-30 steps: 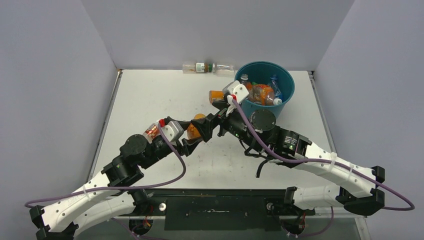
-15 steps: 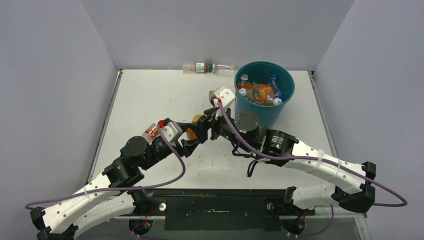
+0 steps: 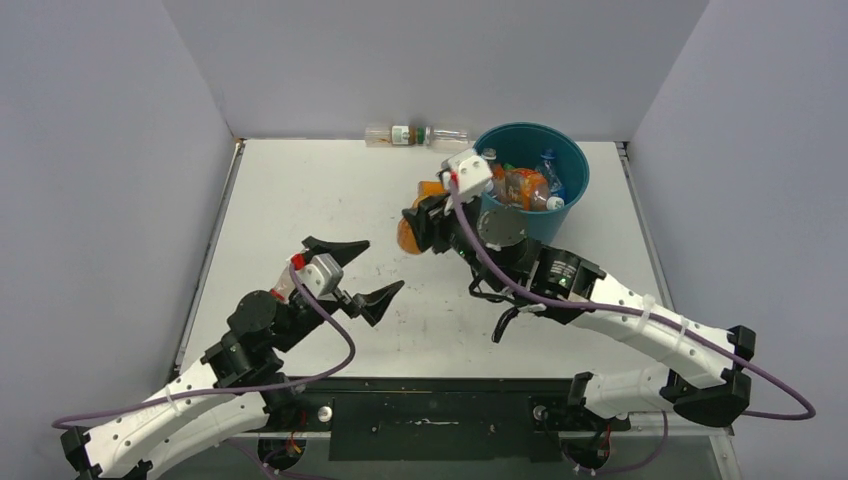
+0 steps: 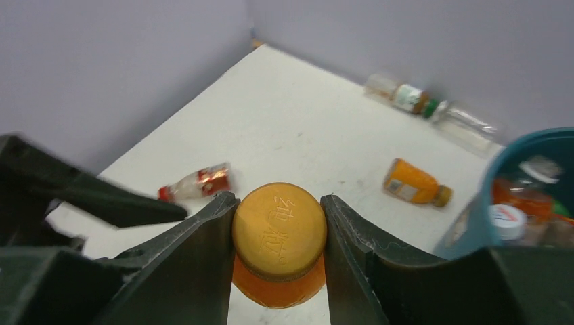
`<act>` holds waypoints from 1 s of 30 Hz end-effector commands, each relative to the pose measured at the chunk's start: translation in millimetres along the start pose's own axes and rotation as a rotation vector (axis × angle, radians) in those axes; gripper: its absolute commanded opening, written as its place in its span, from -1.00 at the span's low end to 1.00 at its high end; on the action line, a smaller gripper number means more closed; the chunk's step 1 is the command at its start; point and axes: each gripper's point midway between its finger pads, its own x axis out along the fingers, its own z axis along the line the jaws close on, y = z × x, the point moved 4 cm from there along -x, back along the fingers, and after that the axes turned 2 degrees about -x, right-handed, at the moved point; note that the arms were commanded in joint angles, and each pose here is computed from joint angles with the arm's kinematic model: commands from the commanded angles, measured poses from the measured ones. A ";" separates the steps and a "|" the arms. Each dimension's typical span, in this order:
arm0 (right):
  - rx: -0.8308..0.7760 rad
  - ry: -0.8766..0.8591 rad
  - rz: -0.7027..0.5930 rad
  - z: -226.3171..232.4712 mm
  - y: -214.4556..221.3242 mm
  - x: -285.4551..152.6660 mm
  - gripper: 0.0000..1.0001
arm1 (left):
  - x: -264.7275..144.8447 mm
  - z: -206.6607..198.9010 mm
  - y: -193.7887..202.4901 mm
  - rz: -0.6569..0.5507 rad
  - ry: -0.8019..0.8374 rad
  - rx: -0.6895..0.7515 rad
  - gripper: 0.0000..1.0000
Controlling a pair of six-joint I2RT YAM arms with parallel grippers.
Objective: Put the plastic bottles in the bin
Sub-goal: Pick up the plastic bottle at the center of the board, then place the plastic bottle in the trash bin.
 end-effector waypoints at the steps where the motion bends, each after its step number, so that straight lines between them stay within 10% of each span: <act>1: 0.056 0.422 -0.268 -91.4 -81.0 -32.6 -0.89 | -5.6 13.5 -31.0 -0.167 -0.097 -0.013 0.93; 7: 0.137 0.820 -0.507 -211.1 -89.2 -52.5 -0.89 | -7.9 20.9 -24.2 -0.158 -0.147 -0.007 0.92; 14: 0.268 0.905 -0.527 -322.6 -34.9 -20.8 -0.89 | -2.4 21.5 -12.5 -0.106 -0.154 -0.001 0.93; 30: 0.325 0.685 -0.399 -341.7 45.2 46.2 -0.89 | -2.5 19.7 -9.4 -0.099 -0.138 0.009 0.93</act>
